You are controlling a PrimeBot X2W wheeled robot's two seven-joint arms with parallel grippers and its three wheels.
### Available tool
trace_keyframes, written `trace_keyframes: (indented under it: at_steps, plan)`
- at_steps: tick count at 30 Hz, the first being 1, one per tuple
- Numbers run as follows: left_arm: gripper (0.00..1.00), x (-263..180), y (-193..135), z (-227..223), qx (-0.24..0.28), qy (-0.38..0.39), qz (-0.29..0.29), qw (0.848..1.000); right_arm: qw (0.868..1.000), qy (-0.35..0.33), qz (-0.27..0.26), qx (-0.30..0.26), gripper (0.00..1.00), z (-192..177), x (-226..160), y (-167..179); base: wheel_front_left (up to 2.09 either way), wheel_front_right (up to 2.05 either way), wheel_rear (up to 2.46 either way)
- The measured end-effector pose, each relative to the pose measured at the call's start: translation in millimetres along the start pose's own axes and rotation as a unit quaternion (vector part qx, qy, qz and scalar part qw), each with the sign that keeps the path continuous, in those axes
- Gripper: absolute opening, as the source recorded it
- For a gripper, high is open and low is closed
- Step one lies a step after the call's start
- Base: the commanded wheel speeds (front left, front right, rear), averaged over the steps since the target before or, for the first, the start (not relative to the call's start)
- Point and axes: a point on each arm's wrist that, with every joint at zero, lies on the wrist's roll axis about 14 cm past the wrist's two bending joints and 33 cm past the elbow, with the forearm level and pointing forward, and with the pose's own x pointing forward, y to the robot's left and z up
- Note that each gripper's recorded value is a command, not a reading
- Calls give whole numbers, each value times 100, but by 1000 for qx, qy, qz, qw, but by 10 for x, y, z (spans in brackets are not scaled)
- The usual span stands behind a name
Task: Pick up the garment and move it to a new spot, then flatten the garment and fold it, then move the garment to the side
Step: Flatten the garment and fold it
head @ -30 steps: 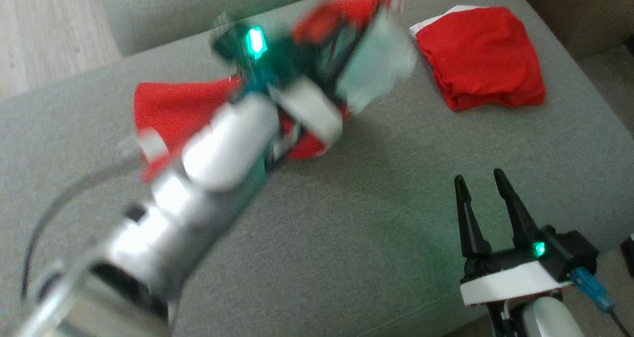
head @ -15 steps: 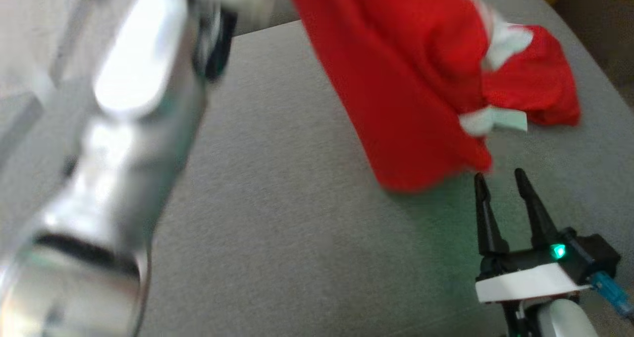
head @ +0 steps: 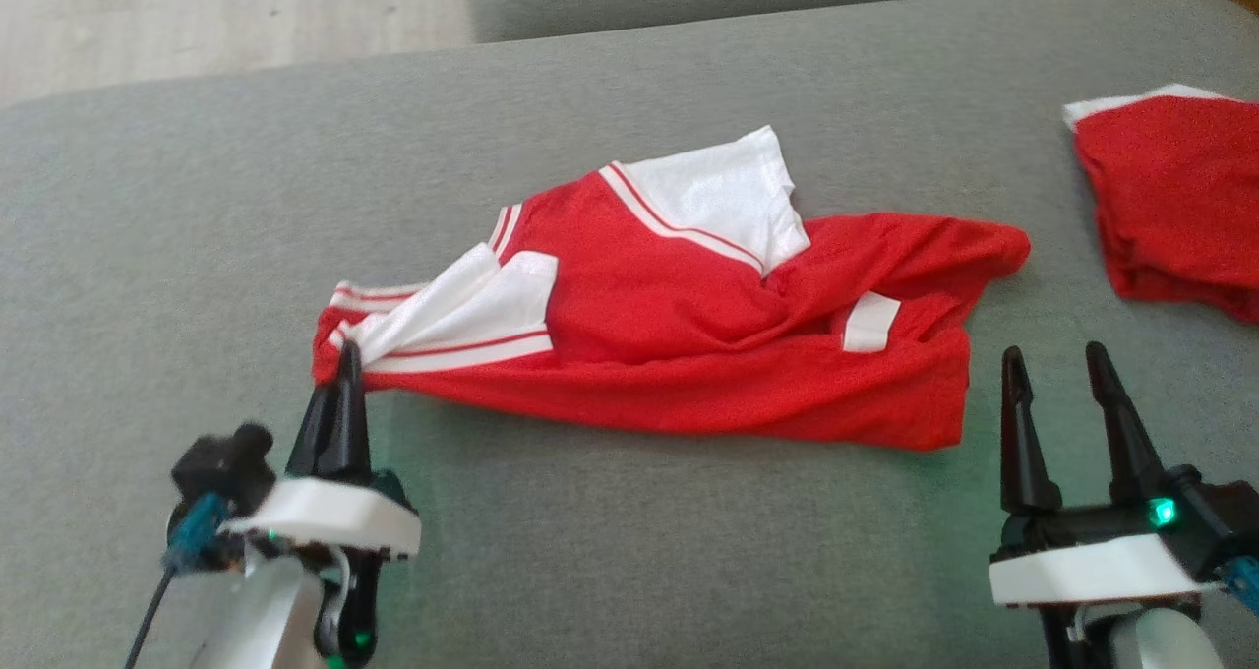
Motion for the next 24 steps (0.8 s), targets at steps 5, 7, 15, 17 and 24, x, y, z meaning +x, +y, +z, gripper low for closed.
trace_keyframes:
  at_steps: [5,7,15,17,24]
  plan:
    - [0,-222,136,-31,-26,-8,32,999,1000,5,24,4,100,-46,75,148,0,0,0]
    - [0,-280,145,-51,-30,-9,37,999,999,6,34,5,100,-56,99,208,0,0,0]
    - [100,-410,204,-32,10,-12,53,998,999,-1,52,7,100,-10,93,330,0,0,0]
    - [100,-419,207,57,29,-24,49,998,999,-2,52,7,100,0,76,329,0,0,0]
    - [100,-313,233,329,117,-21,-4,993,999,15,51,2,100,-95,-2,290,0,0,0]
